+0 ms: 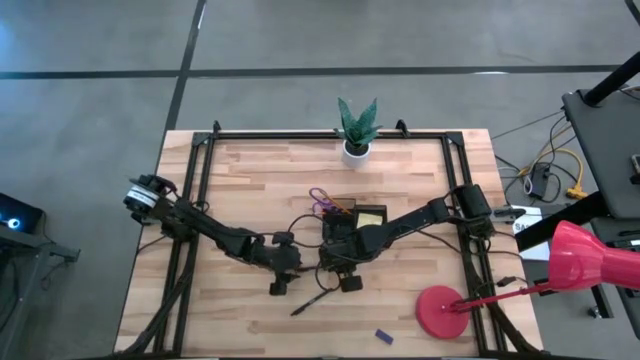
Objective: Pick and place office supplies into organizer
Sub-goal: Put the top black pen into the black organizer
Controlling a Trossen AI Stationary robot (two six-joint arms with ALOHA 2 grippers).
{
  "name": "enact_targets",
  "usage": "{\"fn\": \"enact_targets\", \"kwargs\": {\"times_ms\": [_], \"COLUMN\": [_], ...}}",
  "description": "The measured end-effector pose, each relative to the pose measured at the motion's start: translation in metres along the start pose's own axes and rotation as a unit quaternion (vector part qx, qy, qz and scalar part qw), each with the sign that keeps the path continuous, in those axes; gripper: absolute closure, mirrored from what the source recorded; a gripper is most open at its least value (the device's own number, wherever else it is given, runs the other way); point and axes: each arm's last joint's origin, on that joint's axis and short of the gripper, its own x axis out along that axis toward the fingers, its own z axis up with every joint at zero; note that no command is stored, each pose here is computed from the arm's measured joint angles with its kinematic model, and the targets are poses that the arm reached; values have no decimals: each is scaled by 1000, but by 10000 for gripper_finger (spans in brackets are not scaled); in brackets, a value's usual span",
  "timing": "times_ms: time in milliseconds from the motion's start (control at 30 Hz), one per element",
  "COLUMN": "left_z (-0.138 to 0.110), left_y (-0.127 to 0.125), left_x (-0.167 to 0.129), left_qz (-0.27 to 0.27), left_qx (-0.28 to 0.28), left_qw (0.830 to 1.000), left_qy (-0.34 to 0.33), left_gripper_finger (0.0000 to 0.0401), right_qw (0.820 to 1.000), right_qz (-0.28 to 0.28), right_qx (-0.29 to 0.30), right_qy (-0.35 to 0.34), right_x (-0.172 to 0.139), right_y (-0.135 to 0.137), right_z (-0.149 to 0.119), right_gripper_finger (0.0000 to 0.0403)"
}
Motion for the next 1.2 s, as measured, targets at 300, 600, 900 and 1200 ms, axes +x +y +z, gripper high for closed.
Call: {"fn": "enact_targets", "kwargs": {"times_ms": [300, 600, 900, 1200], "left_z": [-3, -3, -3, 17], "left_y": [0, 1, 1, 1], "left_x": [8, 9, 8, -17], "left_qz": [10, 11, 12, 66], "left_qx": [2, 5, 3, 70], "left_qw": [1000, 1000, 1000, 995], "left_qy": [5, 3, 5, 35], "left_gripper_finger": [246, 327, 364, 364], "right_qw": [1000, 1000, 999, 986], "right_qz": [0, -1, 3, -55], "right_qx": [2, 4, 43, 149], "right_qy": [-1, -4, -9, -59], "right_x": [0, 0, -2, -29], "right_y": [0, 0, 0, 2], "right_z": [0, 1, 2, 10], "right_gripper_finger": [374, 374, 374, 374]}}
